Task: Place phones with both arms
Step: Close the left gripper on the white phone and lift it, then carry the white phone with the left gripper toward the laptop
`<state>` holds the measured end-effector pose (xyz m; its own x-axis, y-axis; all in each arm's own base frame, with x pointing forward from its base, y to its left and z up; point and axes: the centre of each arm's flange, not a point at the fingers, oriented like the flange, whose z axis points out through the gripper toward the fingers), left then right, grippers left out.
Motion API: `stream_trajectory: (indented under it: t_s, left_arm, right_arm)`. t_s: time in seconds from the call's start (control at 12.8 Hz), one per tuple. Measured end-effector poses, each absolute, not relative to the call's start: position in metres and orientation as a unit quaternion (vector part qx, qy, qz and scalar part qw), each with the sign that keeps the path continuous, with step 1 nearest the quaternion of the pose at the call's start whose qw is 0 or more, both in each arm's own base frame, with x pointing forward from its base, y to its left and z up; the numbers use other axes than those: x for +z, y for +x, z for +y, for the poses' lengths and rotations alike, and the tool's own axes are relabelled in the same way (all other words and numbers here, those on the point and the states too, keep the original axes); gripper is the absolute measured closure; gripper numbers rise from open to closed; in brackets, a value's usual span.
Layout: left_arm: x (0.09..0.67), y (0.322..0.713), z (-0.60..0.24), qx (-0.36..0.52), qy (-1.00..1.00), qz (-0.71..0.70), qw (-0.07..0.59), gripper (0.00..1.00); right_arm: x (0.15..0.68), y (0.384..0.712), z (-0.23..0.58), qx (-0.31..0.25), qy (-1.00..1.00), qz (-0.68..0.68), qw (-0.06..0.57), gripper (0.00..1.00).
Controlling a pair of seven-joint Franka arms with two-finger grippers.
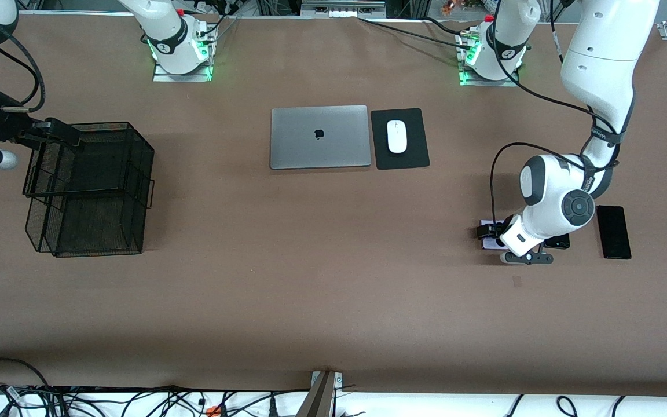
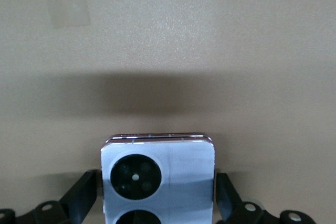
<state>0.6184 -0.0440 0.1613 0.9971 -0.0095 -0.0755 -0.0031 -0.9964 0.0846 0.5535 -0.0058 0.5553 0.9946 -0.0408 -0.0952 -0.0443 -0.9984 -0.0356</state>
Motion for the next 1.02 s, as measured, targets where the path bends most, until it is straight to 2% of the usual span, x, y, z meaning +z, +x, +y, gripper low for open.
stream_trajectory:
  t_s: [0.08, 0.24, 0.55, 0.78, 1.02]
  left_arm:
    - [0.161, 0.619, -0.044, -0.037, 0.998, -0.003, 0.042, 0.00]
    - [0.165, 0.620, -0.043, -0.035, 0.998, -0.003, 0.042, 0.16]
    - [0.173, 0.626, -0.046, -0.025, 0.999, -0.006, 0.044, 0.16]
    - [0.251, 0.648, -0.072, 0.001, 0.998, -0.006, 0.058, 0.16]
    - [0.363, 0.657, -0.161, 0.000, 0.996, 0.039, 0.085, 0.16]
  right_arm:
    - [0.555, 0.553, -0.004, 0.047, -0.999, 0.020, 0.019, 0.00]
    - [0.556, 0.554, -0.004, 0.047, -0.999, 0.020, 0.019, 0.00]
    - [0.556, 0.554, -0.004, 0.046, -0.999, 0.020, 0.019, 0.00]
    - [0.557, 0.554, -0.004, 0.046, -0.999, 0.020, 0.019, 0.00]
    - [0.557, 0.554, -0.004, 0.046, -0.999, 0.020, 0.019, 0.00]
